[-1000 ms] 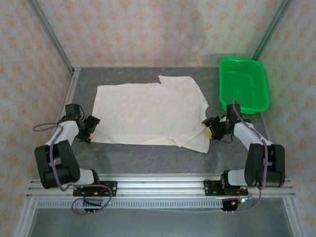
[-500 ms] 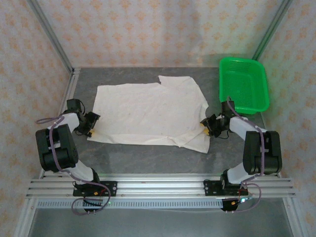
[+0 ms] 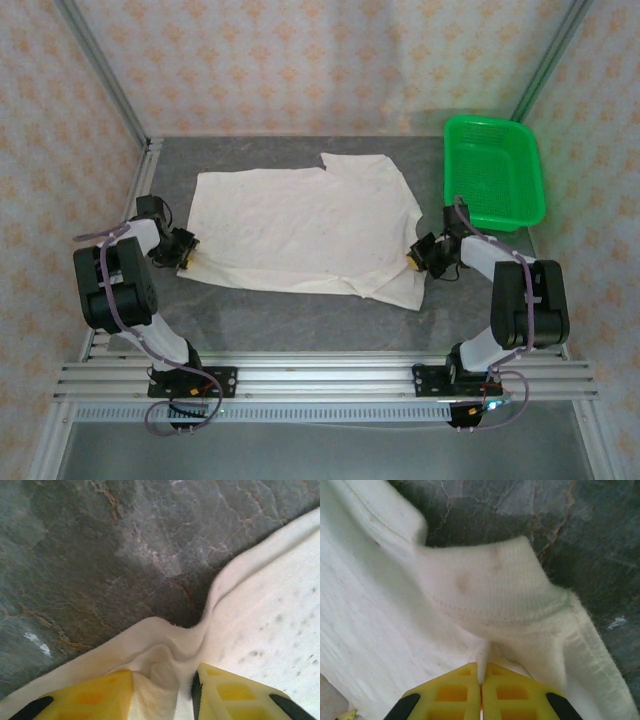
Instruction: Fold and stack the t-shirts
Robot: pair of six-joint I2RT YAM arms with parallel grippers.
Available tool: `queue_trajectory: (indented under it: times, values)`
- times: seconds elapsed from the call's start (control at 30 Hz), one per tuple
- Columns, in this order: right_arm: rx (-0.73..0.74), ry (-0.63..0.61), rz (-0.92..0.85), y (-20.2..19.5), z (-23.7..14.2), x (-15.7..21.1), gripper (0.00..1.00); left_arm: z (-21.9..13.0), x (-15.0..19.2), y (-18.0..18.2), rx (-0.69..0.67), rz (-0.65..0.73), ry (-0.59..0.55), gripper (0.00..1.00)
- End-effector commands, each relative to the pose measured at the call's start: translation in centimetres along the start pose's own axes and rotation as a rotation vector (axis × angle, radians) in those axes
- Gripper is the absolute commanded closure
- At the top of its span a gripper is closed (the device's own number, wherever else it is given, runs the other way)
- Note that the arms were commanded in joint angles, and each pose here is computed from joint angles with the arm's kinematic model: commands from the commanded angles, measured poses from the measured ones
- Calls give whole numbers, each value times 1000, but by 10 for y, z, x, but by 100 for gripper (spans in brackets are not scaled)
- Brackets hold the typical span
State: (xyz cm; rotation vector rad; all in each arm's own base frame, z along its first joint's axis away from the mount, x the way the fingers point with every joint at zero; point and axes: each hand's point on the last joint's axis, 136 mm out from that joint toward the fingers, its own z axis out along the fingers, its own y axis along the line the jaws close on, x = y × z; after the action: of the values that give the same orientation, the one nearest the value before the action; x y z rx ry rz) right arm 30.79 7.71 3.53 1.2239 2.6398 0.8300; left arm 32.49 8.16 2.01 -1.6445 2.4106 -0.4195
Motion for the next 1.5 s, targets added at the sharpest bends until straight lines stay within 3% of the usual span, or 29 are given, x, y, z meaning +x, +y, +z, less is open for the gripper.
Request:
queue_trajectory:
  times: [0.0,0.33,0.7,1.07,1.17,1.3,1.47]
  values:
    - [-17,-57,-24,15,-13,-8,95,4,10,25,-109,9,43,65]
    - [-20,-61,-23,14,-17,-6,99,-13,18,38,-138,40,27,54]
    - [-30,-64,-32,16,-22,-4,100,-32,25,43,-121,39,-10,50]
    - [-39,-53,-33,16,-18,-3,100,-17,18,35,-91,11,-13,56]
    - [-41,-51,-32,16,-17,-3,100,-17,16,32,-87,12,-14,64]
    - [-45,-53,-29,17,-17,-4,100,-21,18,35,-106,22,-7,82]
    - [-61,-65,-36,25,-22,-7,100,-40,18,33,-97,64,-36,86]
